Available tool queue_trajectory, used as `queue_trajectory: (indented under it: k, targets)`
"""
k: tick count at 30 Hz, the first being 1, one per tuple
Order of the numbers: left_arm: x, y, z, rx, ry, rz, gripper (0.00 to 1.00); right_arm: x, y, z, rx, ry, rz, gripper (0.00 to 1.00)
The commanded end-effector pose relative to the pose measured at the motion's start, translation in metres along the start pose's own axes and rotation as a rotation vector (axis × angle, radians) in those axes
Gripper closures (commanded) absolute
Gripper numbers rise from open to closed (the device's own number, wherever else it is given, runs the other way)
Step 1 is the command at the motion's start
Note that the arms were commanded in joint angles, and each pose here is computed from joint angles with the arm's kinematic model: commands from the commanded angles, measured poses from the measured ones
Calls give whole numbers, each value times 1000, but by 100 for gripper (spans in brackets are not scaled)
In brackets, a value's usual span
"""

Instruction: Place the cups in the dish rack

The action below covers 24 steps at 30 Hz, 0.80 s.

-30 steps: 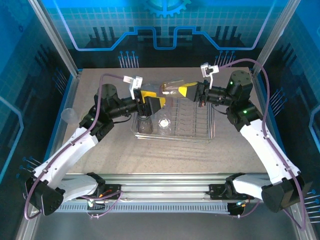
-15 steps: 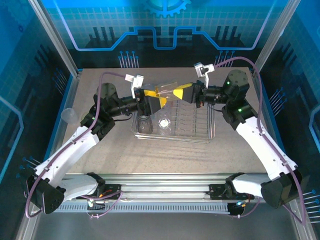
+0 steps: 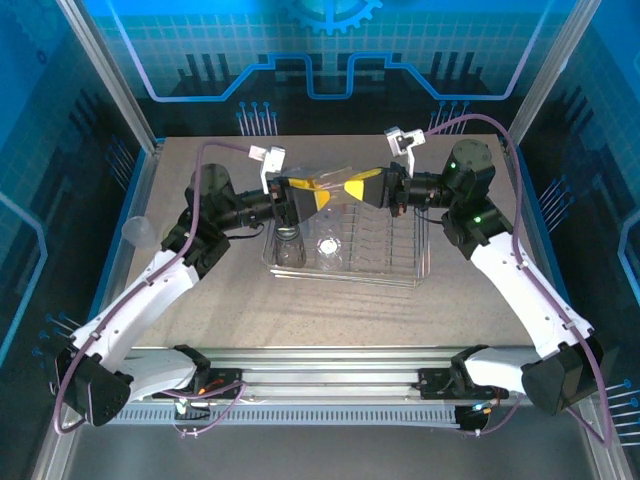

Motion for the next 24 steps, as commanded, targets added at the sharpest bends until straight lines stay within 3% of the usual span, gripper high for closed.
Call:
queue_trajectory:
  k: [1, 5, 6, 11, 17, 20, 24]
  targets:
    - [1, -25, 13, 64, -21, -97, 44, 6, -1, -2, 10, 9, 0, 100]
    - [0, -19, 12, 72, -10, -56, 51, 5, -21, -2, 44, -6, -105, 55]
    - [-1, -15, 11, 73, -4, -24, 52, 3, -28, -1, 49, -22, -150, 50]
    - [-10, 11, 2, 76, 49, 172, 57, -27, -67, 5, 70, -114, -464, 45]
    - [-29, 43, -16, 102, 136, 421, 64, -116, -142, -6, 209, -250, -1080, 45]
    - [-34, 48, -22, 108, 163, 470, 66, -153, -173, -22, 246, -233, -1287, 45]
    - [-37, 49, -29, 114, 190, 487, 66, -190, -214, -52, 307, -121, -1506, 35]
Point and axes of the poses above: each hand's point on the last joint's axis, 136 mm out from that joint toward the fingers, its own x axis out along the fingers, its own y axis along the line the jaws close on, z = x × y, the point moved 1 cm from there along -x, back along the fingers, and after that the axes turned 11 degrees about x, right-handed, at the moved point
